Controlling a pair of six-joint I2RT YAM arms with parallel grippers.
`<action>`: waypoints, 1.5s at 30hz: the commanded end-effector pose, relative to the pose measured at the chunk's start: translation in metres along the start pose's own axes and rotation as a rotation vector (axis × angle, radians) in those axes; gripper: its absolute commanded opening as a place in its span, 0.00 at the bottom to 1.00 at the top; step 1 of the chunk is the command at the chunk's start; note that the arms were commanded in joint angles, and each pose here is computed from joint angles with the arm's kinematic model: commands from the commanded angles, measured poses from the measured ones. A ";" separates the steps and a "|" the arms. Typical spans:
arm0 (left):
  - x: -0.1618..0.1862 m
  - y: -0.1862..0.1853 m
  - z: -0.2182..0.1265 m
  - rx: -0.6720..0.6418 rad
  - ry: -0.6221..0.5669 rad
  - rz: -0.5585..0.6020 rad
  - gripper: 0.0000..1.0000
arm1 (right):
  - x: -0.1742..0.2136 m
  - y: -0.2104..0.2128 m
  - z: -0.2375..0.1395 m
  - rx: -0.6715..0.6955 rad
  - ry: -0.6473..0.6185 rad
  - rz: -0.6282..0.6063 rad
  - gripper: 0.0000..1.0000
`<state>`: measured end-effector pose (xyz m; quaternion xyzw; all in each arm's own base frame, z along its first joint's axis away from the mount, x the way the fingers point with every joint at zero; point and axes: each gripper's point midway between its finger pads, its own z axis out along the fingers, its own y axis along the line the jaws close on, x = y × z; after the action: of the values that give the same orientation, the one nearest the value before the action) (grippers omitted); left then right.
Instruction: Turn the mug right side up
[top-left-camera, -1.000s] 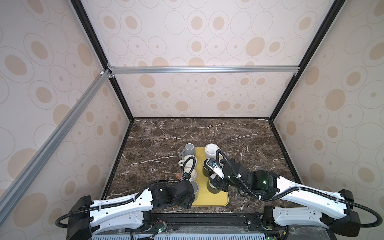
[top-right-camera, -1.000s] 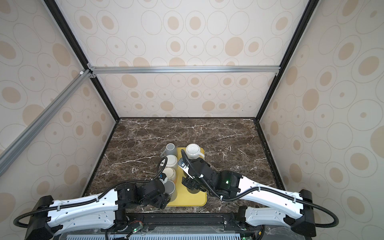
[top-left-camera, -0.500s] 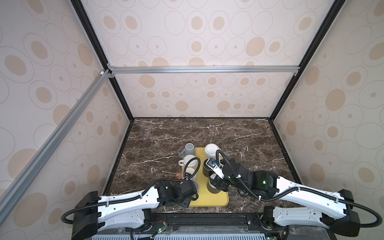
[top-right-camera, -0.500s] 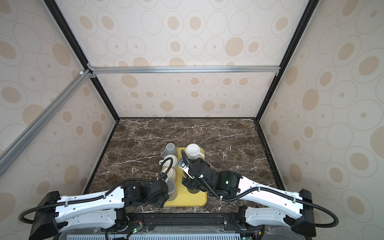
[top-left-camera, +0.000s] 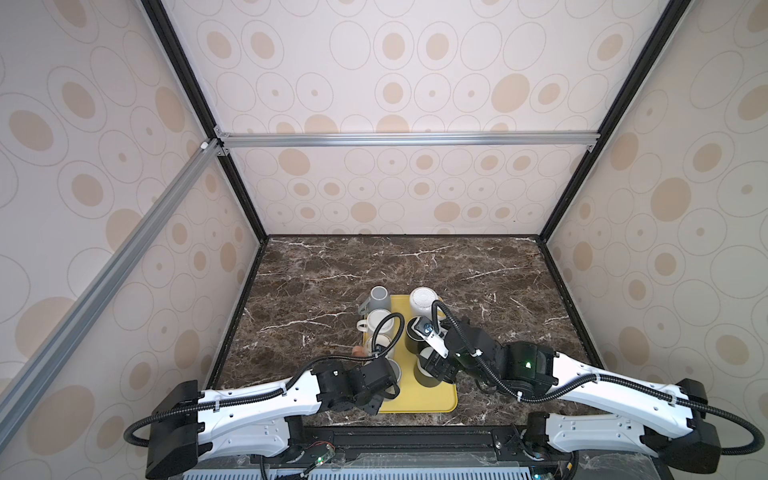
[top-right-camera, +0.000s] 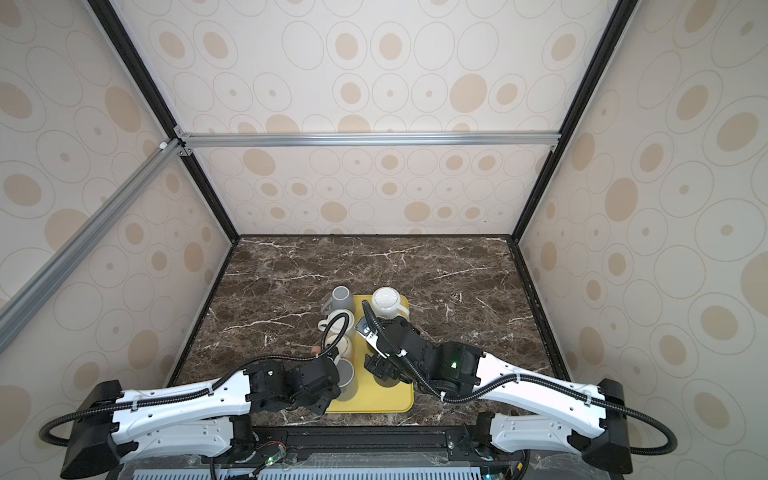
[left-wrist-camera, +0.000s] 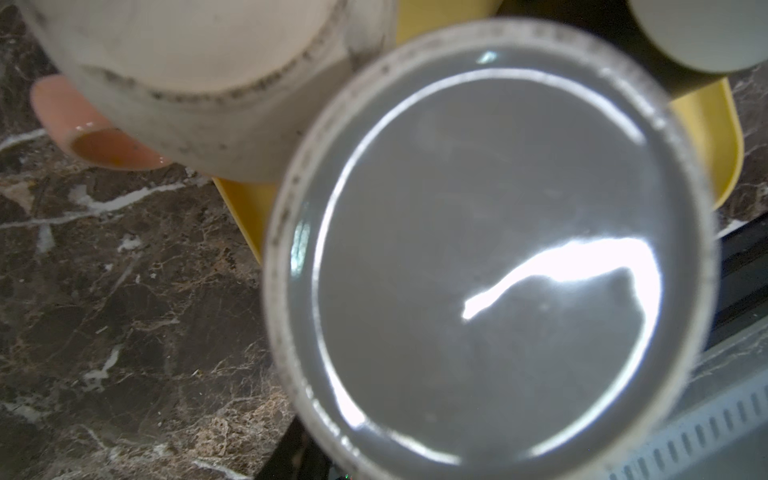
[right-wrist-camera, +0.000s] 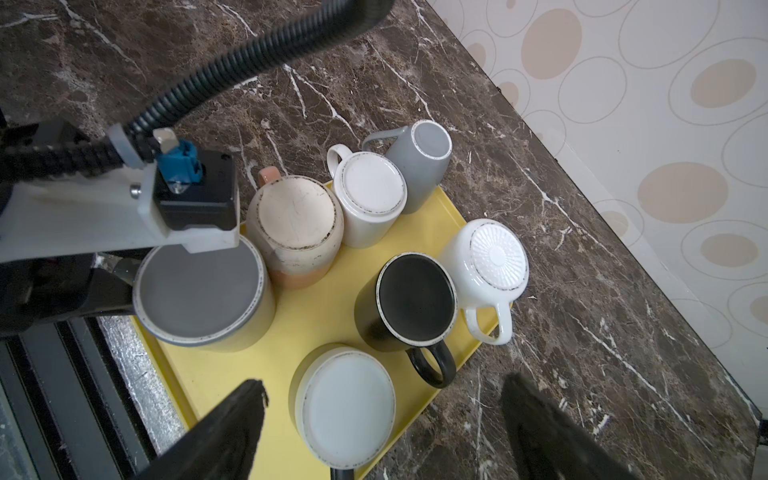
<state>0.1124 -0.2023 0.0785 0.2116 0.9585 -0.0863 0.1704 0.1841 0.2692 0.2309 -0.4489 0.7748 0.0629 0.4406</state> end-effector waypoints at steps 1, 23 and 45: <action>-0.006 -0.003 -0.002 -0.006 -0.013 0.008 0.37 | -0.001 0.000 -0.004 -0.002 -0.023 0.007 0.92; -0.006 0.004 0.006 -0.058 -0.017 0.028 0.34 | -0.002 -0.001 -0.006 -0.002 -0.033 0.015 0.92; -0.005 0.005 0.005 -0.058 -0.016 0.033 0.14 | 0.000 0.001 -0.004 -0.008 -0.021 0.014 0.92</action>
<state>0.1140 -0.2052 0.0700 0.2311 0.9558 -0.0701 0.1679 0.1829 0.2678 0.2323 -0.4472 0.7733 0.0679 0.4443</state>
